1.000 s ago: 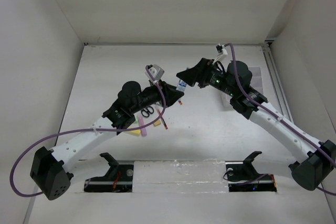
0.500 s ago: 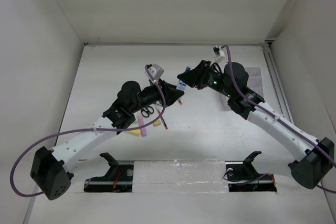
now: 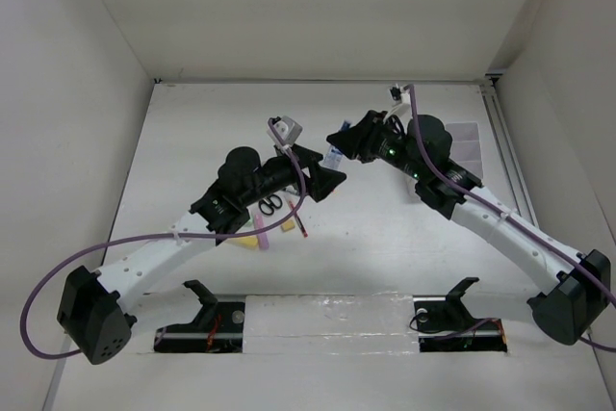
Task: Sort the stationery into containers
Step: Pick up the stationery from the center of the board, then place the stationery in the storage box.
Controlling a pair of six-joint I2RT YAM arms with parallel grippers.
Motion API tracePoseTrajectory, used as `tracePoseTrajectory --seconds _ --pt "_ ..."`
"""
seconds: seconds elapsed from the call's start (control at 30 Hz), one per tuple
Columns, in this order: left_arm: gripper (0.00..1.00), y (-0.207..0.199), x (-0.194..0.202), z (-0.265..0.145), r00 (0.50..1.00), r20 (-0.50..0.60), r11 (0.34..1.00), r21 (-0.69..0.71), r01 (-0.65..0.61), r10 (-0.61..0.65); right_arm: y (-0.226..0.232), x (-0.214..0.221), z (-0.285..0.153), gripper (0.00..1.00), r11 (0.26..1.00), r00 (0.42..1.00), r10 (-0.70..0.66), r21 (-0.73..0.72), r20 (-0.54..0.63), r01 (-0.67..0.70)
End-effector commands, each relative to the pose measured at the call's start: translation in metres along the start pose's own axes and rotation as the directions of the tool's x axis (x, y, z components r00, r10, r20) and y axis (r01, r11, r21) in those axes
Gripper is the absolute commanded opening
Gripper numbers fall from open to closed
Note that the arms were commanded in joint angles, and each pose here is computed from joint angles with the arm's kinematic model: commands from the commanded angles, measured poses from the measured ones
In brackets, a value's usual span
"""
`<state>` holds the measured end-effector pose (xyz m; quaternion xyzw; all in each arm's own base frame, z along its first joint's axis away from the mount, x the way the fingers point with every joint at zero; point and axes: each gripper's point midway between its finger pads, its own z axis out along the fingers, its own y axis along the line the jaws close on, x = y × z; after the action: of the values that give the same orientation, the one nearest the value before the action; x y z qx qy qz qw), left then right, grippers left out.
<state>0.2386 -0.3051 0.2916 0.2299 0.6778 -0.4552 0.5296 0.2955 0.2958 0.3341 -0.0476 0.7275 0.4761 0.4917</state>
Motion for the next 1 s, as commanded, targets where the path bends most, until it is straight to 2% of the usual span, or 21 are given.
tracePoseTrajectory --seconds 0.0,0.03,0.17,0.27,0.3,0.33,0.37,0.4,0.43,0.47,0.53,0.57,0.63,0.7,0.73,0.87,0.9,0.97 --pt "0.93 -0.009 -0.024 0.004 0.998 0.056 1.0 0.021 -0.02 0.019 0.007 -0.027 -0.004 0.0 0.999 0.992 -0.051 0.009 0.114 0.05" --pt "1.0 -0.009 -0.024 0.004 0.998 0.056 1.0 0.021 -0.02 0.019 0.002 -0.026 -0.004 0.0 0.998 0.992 -0.05 0.033 0.116 0.046" --pt "1.0 -0.007 -0.026 0.002 0.998 0.062 1.0 0.002 -0.018 0.018 -0.02 -0.034 -0.013 0.0 0.986 0.981 -0.099 0.152 0.164 0.074" --pt "1.0 0.0 -0.035 -0.008 0.996 0.082 0.996 -0.076 0.037 -0.031 -0.056 -0.053 -0.03 0.0 0.939 0.96 -0.147 0.339 0.239 0.06" --pt "1.0 0.013 -0.035 -0.011 0.994 0.095 0.985 -0.155 0.069 -0.055 -0.07 -0.056 -0.037 0.0 0.917 0.954 -0.171 0.395 0.248 0.061" --pt "1.0 0.016 -0.044 -0.017 0.986 0.126 0.972 -0.197 0.13 -0.106 -0.091 -0.061 -0.047 0.0 0.867 0.943 -0.2 0.496 0.264 0.045" --pt "1.0 0.031 -0.028 -0.023 0.984 0.083 0.94 -0.293 0.176 -0.159 -0.107 -0.067 -0.055 0.0 0.83 0.937 -0.215 0.557 0.275 0.027" --pt "1.0 0.039 -0.033 -0.031 0.976 0.109 0.909 -0.357 0.216 -0.189 -0.123 -0.065 -0.063 0.0 0.788 0.936 -0.228 0.615 0.268 0.016" --pt "1.0 0.058 -0.027 -0.046 0.964 0.128 0.832 -0.486 0.267 -0.234 -0.145 -0.071 -0.083 0.0 0.701 0.928 -0.235 0.712 0.288 -0.044" --pt "1.0 0.065 -0.029 -0.049 0.963 0.15 0.814 -0.516 0.268 -0.222 -0.157 -0.07 -0.092 0.0 0.658 0.927 -0.235 0.749 0.293 -0.07" --pt "1.0 0.079 -0.013 -0.067 0.958 0.129 0.734 -0.618 0.28 -0.257 -0.167 -0.078 -0.112 0.0 0.595 0.91 -0.258 0.796 0.325 -0.116" --pt "1.0 0.079 -0.014 -0.073 0.956 0.132 0.719 -0.634 0.284 -0.26 -0.18 -0.08 -0.129 0.0 0.514 0.901 -0.295 0.848 0.318 -0.131" --pt "1.0 0.083 -0.003 -0.085 0.955 0.105 0.688 -0.673 0.273 -0.276 -0.199 -0.086 -0.156 0.0 0.418 0.883 -0.32 0.888 0.344 -0.194" --pt "1.0 0.08 -0.004 -0.093 0.952 0.12 0.688 -0.666 0.288 -0.281 -0.225 -0.088 -0.191 0.0 0.285 0.864 -0.329 0.913 0.38 -0.293" --pt "1.0 0.082 0.003 -0.095 0.952 0.11 0.684 -0.673 0.282 -0.285 -0.231 -0.088 -0.201 0.0 0.255 0.861 -0.326 0.913 0.39 -0.318" --pt "1.0 0.076 0.015 -0.096 0.951 0.082 0.715 -0.641 0.281 -0.3 -0.252 -0.093 -0.234 0.0 0.186 0.832 -0.349 0.902 0.431 -0.389" --pt "1.0 0.073 0.018 -0.093 0.948 0.072 0.728 -0.624 0.285 -0.309 -0.254 -0.096 -0.236 0.0 0.188 0.826 -0.348 0.896 0.444 -0.402" --pt "1.0 0.07 0.02 -0.091 0.946 0.061 0.738 -0.611 0.287 -0.318 -0.267 -0.094 -0.249 0.0 0.131 0.825 -0.359 0.899 0.437 -0.418"
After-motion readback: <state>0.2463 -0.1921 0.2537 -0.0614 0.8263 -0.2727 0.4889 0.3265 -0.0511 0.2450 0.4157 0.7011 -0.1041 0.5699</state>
